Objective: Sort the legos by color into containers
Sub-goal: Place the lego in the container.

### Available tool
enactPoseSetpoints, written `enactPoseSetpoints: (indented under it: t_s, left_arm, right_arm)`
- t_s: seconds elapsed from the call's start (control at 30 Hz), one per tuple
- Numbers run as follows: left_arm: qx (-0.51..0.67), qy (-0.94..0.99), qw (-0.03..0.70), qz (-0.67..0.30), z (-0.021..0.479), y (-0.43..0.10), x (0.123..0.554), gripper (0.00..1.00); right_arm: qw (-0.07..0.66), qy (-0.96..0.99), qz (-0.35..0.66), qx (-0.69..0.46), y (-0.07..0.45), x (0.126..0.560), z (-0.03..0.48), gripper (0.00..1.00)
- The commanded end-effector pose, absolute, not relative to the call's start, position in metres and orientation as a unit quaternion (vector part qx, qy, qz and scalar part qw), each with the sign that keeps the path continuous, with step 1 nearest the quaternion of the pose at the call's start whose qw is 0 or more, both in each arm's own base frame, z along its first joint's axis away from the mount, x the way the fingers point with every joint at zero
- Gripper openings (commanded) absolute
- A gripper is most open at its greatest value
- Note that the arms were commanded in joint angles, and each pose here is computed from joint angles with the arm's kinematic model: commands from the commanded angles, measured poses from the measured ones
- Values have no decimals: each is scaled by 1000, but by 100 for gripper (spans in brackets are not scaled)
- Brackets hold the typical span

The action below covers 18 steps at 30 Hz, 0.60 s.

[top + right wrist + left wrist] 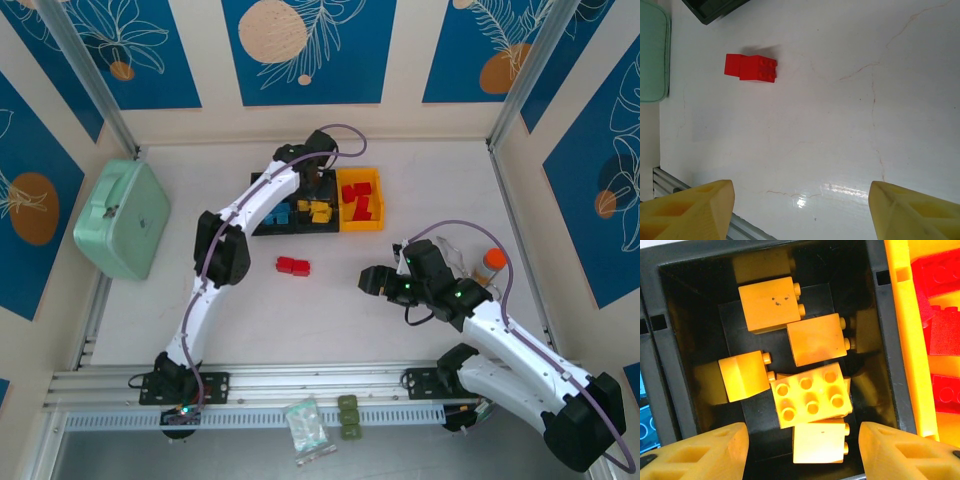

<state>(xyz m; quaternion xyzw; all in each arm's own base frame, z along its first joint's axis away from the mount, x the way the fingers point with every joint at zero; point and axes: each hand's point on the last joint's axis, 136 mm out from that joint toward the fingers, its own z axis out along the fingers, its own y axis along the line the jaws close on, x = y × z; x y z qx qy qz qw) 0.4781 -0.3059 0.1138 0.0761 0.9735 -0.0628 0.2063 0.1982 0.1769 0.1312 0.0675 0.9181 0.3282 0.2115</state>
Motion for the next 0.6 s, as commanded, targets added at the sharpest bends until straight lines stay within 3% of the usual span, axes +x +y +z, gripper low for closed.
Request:
enactPoseSetpoints:
  t_s: [0.0,0.23,0.57]
  left_arm:
    - [83,971,218,-59,140,-300,474,60]
    - [103,961,237,-101,176,-300,440,60]
    - [105,957,221,-155,171,-248,335,61]
  right_arm:
    - [205,916,337,71,179,197,130,72]
    - [208,919,329,62,181,201,136,72]
    - [196,937,287,20,207,204,138,72]
